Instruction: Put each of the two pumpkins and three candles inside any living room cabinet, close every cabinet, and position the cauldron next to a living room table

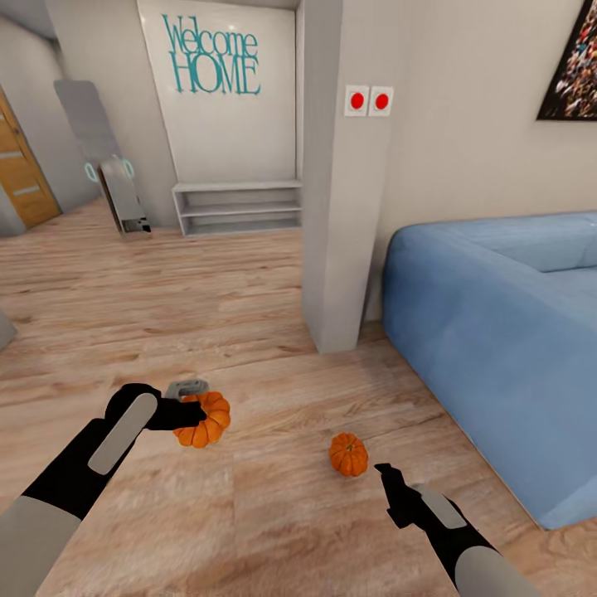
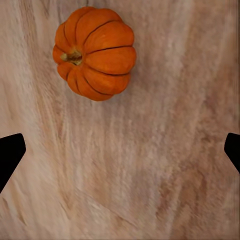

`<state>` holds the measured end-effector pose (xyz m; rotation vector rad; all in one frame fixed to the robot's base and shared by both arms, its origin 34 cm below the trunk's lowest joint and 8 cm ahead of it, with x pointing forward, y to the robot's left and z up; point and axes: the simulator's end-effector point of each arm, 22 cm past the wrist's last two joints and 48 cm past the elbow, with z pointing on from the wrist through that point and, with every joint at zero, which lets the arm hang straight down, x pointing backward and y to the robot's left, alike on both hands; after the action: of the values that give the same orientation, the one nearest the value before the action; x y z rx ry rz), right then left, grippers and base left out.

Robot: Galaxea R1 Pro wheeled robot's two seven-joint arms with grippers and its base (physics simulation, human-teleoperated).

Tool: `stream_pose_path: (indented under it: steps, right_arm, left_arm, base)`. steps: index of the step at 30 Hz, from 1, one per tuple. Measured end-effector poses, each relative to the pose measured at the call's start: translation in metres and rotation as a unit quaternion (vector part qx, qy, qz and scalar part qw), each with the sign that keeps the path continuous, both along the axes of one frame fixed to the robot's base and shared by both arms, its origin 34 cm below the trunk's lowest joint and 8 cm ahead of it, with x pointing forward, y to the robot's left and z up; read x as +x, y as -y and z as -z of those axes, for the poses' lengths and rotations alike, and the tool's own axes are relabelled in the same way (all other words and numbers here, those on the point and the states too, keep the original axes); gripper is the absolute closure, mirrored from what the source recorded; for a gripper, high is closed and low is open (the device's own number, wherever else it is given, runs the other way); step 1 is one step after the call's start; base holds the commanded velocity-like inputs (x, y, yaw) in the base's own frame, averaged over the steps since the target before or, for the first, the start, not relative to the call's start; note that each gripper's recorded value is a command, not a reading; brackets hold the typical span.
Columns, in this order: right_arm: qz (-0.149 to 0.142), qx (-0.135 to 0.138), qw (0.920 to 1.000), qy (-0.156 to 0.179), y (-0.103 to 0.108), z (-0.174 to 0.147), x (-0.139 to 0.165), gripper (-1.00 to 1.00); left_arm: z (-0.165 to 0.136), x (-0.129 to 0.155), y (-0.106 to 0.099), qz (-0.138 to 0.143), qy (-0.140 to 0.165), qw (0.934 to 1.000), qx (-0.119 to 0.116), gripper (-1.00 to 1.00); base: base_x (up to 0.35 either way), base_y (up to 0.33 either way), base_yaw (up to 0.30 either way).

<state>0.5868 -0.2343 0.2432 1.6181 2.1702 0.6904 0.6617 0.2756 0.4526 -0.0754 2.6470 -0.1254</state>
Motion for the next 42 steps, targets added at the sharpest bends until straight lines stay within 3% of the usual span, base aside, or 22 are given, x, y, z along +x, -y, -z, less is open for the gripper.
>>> stream_pose_path:
  steps: [9,22,31,38,42]
  right_arm:
    - [0.001,0.01,0.9998,0.016,-0.004,0.01,0.003,-1.0]
    - [0.003,0.011,0.9999,-0.001,-0.003,0.035,-0.008,-1.0]
    - [0.009,0.017,0.9997,0.013,-0.003,0.047,-0.008,-1.0]
    - [0.01,0.016,0.9997,0.017,-0.003,0.046,-0.007,-1.0]
    - [0.009,0.016,0.9997,0.018,-0.003,0.045,-0.007,-1.0]
  left_arm:
    - [0.022,-0.002,0.0,0.0,-0.018,0.9998,0.0,1.0]
    - [0.054,-0.006,0.0,0.0,-0.045,0.999,0.0,1.0]
    - [0.076,-0.01,0.0,-0.001,-0.063,0.998,0.0,1.0]
    - [0.074,-0.009,0.0,0.0,-0.06,0.9982,-0.001,1.0]
    - [0.06,-0.003,0.005,0.007,-0.041,0.9991,-0.005,1.0]
  base:
    - [0.0,0.0,0.0]
    - [0.0,0.0,0.0]
    - [0.0,0.0,0.0]
    - [0.0,0.0,0.0]
    - [0.0,0.0,0.0]
